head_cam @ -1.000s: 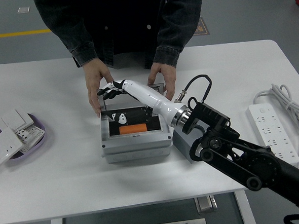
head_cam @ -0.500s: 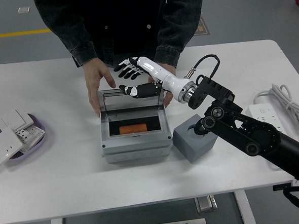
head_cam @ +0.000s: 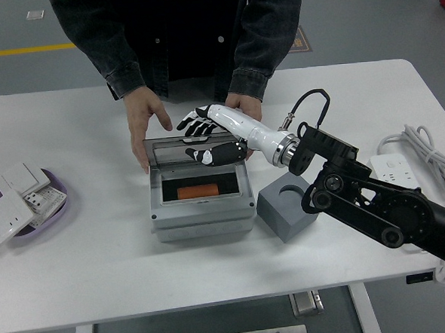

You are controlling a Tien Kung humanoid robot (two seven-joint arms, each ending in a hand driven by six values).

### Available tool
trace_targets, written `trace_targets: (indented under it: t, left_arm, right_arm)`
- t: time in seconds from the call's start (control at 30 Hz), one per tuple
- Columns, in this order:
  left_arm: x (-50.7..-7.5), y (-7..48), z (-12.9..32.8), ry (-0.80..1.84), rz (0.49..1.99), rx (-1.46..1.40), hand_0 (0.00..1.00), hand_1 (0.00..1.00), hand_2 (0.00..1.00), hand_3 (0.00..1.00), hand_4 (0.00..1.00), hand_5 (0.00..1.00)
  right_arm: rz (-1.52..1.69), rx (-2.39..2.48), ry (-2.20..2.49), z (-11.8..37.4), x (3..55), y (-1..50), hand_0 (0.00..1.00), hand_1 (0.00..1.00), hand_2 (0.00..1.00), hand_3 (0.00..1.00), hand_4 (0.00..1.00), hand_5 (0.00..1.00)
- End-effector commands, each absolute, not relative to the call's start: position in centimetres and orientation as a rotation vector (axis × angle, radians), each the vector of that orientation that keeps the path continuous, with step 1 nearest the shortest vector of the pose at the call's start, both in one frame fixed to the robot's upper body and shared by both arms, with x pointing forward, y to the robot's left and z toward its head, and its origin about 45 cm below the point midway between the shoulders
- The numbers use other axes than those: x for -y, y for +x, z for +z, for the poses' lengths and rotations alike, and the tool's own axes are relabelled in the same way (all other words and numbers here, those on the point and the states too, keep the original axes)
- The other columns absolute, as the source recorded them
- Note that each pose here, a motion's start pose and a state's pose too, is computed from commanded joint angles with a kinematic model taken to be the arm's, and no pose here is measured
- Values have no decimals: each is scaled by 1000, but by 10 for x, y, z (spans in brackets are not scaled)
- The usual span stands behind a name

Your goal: Pick up the cylinder from the cube,place it in the box,flap close box

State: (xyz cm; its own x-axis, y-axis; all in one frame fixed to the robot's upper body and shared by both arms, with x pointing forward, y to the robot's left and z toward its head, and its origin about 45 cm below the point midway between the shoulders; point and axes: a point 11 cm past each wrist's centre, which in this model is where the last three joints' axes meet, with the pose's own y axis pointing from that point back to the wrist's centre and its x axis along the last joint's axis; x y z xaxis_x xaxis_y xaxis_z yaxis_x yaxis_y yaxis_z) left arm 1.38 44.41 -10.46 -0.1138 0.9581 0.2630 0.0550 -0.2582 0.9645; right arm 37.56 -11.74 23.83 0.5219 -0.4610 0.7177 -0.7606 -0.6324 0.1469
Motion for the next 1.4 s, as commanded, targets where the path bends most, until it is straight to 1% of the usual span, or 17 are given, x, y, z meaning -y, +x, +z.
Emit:
trace_targets:
  t: [0.27, 0.53, 0.57, 0.73, 0.77, 0.93, 0.97, 1.1, 1.33, 1.4]
  left_arm:
    - [-445, 13, -104, 1370, 1481, -1191, 634, 659, 571, 630, 714, 318]
    - [-444, 14, -105, 1367, 1481, -1187, 633, 659, 571, 631, 713, 315]
    - [-445, 15, -105, 1366, 1481, -1187, 633, 659, 571, 630, 712, 313]
    - [-445, 14, -105, 1367, 1482, -1190, 633, 659, 571, 630, 712, 313]
    - [-445, 13, -105, 1368, 1482, -1191, 633, 659, 571, 630, 712, 310]
    - [-445, 11, -105, 1370, 1484, -1197, 633, 659, 571, 630, 712, 310]
    - [-445, 10, -105, 1370, 1484, -1198, 633, 659, 571, 630, 711, 308]
    - [-443, 8, -105, 1369, 1483, -1205, 633, 659, 571, 630, 711, 308]
    - [-441, 2, -106, 1369, 1482, -1218, 633, 659, 571, 630, 710, 308]
    - [-442, 0, -106, 1371, 1483, -1223, 633, 659, 571, 630, 711, 305]
  right_arm:
    - [869, 962, 2312, 229, 131, 352, 607, 618, 650, 690, 649, 225]
    - [654, 941, 2400, 203, 131, 337, 599, 614, 650, 690, 639, 235]
    - [637, 946, 2405, 201, 132, 337, 590, 614, 652, 694, 519, 262]
    - [648, 1020, 2387, 209, 145, 342, 590, 614, 652, 694, 519, 262]
    - [659, 1042, 2378, 212, 150, 344, 592, 613, 653, 696, 503, 329]
    - [710, 1196, 2341, 229, 174, 348, 592, 613, 653, 696, 503, 329]
    - [718, 1238, 2333, 232, 180, 348, 591, 611, 654, 693, 564, 285]
    - [719, 1430, 2303, 243, 202, 351, 591, 611, 654, 693, 564, 285]
    - [538, 1820, 2310, 242, 251, 349, 586, 607, 650, 689, 566, 273]
    - [460, 1924, 2314, 236, 268, 345, 567, 600, 641, 683, 568, 267]
